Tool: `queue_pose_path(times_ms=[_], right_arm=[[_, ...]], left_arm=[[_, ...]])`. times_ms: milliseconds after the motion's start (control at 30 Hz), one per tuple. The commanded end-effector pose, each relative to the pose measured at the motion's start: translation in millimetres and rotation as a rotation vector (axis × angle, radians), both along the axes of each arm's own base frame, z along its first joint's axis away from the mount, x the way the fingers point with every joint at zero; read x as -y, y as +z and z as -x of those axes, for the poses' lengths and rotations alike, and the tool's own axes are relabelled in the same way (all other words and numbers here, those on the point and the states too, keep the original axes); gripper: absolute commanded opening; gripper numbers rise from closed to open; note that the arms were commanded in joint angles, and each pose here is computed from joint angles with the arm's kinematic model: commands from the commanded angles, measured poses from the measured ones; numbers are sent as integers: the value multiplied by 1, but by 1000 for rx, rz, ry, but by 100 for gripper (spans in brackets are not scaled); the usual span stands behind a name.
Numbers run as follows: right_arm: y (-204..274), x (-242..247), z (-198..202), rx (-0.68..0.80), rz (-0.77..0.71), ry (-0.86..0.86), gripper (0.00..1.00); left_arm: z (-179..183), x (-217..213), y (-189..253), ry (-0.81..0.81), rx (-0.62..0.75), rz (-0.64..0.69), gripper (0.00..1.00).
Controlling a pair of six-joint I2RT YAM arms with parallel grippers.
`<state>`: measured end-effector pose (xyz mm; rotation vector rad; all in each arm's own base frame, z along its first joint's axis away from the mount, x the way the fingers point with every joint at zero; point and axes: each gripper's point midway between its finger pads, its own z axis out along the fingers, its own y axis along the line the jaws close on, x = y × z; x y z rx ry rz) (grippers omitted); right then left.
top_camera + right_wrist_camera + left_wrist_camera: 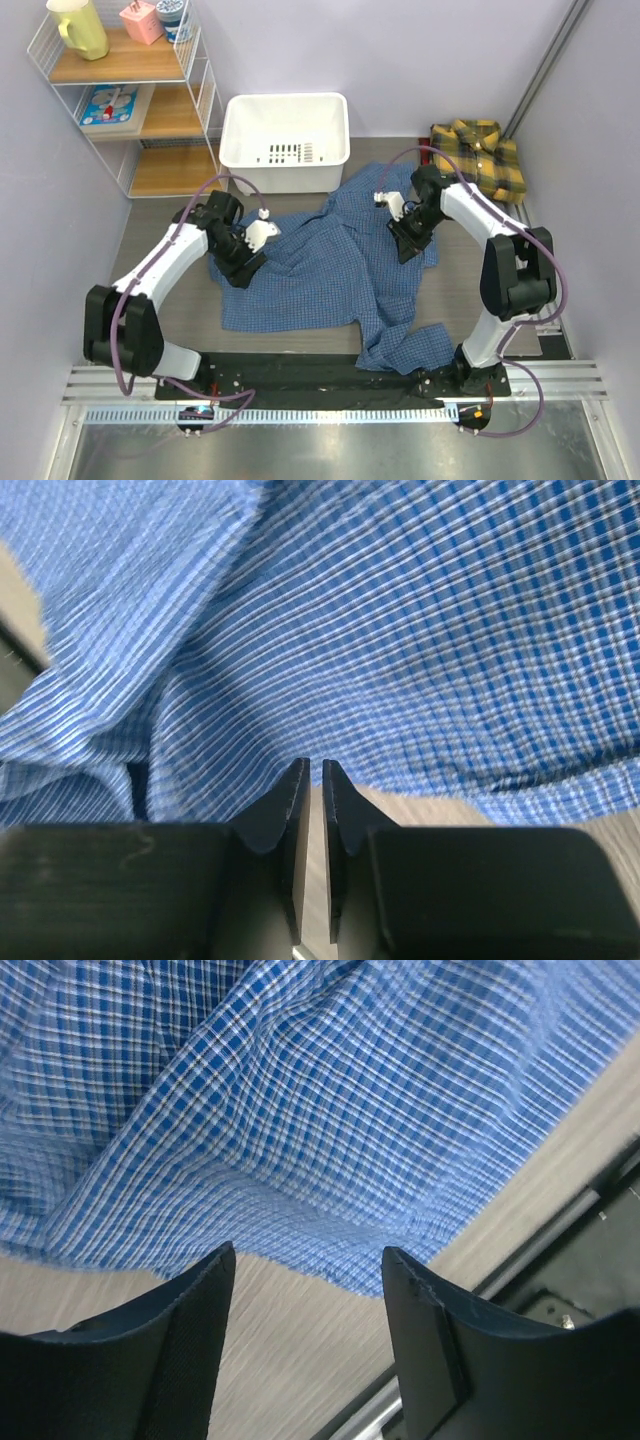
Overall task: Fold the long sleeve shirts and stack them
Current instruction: Flatten the shirt out
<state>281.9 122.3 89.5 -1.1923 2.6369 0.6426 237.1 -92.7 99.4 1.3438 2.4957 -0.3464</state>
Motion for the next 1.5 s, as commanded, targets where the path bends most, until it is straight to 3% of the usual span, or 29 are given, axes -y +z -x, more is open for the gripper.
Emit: queue_pose_path(times_ms=[0,267,433,567,667,800,967,1100,1267,1467], right_arm=[[-28,5,-14,30,87,-55,15],[-87,58,16,-11,360,30,15],[-80,86,53,-57,458,109,16],[-58,90,88,-114,422,217,15],[-30,81,89,-116,365,239,15],[-1,39,36,-7,207,121,19],[-11,14,-27,61,156,33,21],[-35,11,-53,57,179,7,20],[-64,21,-27,-13,249,70,20],[-77,33,61,-137,309,202,20]], left_arm=[[-19,6,-25,88,29,3,62],[-4,-26,-83,111,-82,-201,55],[49,-78,-91,37,-156,-366,54],[86,-93,-74,-60,-189,-376,52],[72,-82,-37,-138,-81,-291,54],[16,-41,3,25,30,-98,63],[-50,-19,-9,186,8,-39,65],[-73,-25,-38,253,-11,-101,65],[-54,-45,-70,198,-62,-212,64],[-4,-66,-85,111,-114,-286,65]])
